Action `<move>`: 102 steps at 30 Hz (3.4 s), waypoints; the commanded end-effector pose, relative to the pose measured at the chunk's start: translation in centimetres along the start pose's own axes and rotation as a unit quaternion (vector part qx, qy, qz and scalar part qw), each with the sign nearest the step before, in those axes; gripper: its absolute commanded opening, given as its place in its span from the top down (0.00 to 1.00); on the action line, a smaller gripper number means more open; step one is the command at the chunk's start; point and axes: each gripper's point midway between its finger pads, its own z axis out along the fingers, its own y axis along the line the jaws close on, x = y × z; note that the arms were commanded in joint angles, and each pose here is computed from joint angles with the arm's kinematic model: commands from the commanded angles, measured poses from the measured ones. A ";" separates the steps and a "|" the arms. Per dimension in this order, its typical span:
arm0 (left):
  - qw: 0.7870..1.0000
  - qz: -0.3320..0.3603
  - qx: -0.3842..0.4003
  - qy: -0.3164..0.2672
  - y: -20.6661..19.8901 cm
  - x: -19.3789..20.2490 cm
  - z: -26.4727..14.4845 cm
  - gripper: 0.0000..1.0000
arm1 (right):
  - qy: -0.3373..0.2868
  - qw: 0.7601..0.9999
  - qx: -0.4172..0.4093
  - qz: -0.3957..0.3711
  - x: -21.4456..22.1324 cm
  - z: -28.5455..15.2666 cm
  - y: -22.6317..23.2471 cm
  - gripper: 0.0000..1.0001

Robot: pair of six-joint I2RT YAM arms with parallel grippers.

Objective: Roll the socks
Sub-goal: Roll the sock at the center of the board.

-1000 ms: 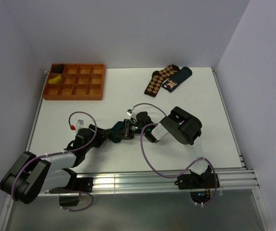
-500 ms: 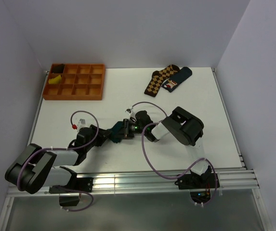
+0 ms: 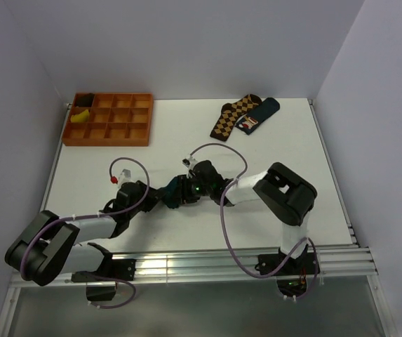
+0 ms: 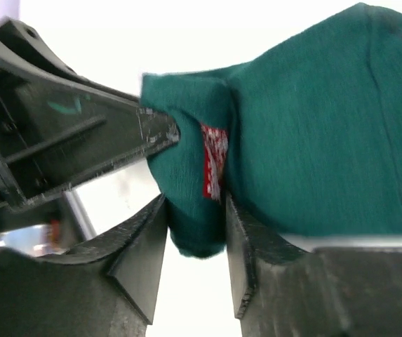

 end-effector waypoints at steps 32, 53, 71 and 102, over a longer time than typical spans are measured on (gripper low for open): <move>0.995 0.061 -0.077 0.018 0.2 0.9 0.5 1.00 | -0.146 0.882 0.213 -0.394 -0.9 -1.3 2.7 0.38; 0.996 0.049 -0.063 0.034 -0.3 1.8 0.5 1.00 | -0.125 0.864 0.278 -0.401 1.2 0.8 -0.8 0.85; 0.998 0.046 -0.037 0.006 -1.9 0.5 -0.3 0.41 | -0.007 0.965 0.087 -0.248 2.2 0.4 -0.6 1.00; 0.999 -0.013 -0.008 -0.045 0.1 -2.6 -0.9 0.37 | 0.132 0.990 -0.039 0.004 0.8 1.4 -1.9 1.00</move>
